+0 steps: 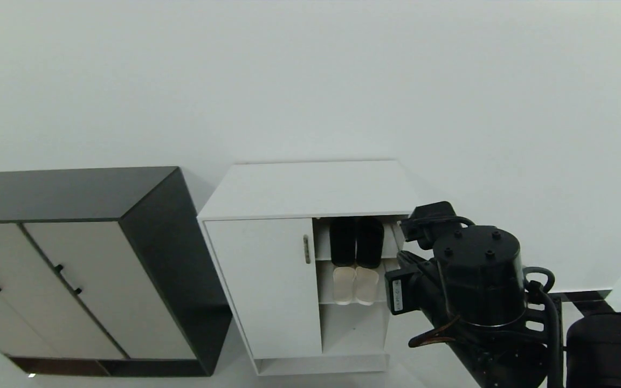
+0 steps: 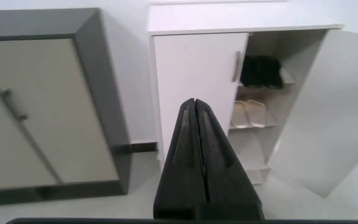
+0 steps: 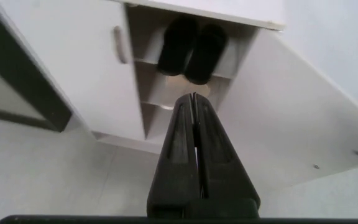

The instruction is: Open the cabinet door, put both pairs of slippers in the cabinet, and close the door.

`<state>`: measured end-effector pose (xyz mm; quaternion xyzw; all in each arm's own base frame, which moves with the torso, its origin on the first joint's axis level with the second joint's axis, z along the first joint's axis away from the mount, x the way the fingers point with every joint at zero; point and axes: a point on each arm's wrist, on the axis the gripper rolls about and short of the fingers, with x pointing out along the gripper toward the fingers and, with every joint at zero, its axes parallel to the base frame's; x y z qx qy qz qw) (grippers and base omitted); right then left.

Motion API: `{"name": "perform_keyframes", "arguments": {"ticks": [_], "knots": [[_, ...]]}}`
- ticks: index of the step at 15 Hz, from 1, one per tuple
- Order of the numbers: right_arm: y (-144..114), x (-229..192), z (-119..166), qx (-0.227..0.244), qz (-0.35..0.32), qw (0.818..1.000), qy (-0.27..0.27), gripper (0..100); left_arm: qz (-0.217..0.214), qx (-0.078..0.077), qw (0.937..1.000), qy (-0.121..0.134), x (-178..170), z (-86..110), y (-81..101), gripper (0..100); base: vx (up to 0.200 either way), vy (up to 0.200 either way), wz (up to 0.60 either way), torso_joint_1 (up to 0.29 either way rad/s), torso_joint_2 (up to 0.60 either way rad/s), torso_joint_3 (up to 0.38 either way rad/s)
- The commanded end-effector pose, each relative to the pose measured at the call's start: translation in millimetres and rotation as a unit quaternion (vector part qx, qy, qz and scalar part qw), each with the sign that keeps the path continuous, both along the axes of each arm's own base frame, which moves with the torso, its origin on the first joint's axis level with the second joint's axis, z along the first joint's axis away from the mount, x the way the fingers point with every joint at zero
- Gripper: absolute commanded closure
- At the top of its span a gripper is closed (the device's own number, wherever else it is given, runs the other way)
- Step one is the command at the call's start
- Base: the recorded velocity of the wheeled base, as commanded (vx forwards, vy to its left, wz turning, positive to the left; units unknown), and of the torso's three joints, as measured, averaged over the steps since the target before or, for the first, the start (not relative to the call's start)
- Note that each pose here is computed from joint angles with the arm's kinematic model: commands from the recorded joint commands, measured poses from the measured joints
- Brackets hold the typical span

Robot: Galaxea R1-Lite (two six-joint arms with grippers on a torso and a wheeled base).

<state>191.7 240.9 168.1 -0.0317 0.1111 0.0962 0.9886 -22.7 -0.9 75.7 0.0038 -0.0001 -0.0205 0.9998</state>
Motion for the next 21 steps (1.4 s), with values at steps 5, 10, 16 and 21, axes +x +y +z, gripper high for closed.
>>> {"name": "perform_keyframes", "arguments": {"ticks": [5,10,16,21], "knots": [[-3.2,5.2,-1.3,-0.001,-0.01,1.0,0.001,100,0.001,0.0,1.0,0.0,0.0,0.0,0.0,100,0.0,0.0,-0.48,0.01,0.0,0.003],[-10.6,19.8,-4.1,-0.001,-0.02,1.0,0.007,100,0.001,0.0,1.0,0.0,0.0,0.0,0.0,100,-0.04,0.0,0.0,0.0,0.0,0.001],[-22.8,57.7,1.3,0.014,-0.064,0.998,0.0,100,0.001,0.0,1.0,0.0,0.0,0.0,0.0,100,-0.133,0.0,0.0,0.004,0.01,0.001],[-50.3,147.9,0.3,0.043,-0.103,0.994,0.016,100,0.001,0.001,1.0,0.0,0.0,0.0,0.0,100,0.0,0.0,0.0,0.0,0.0,0.0]]}}
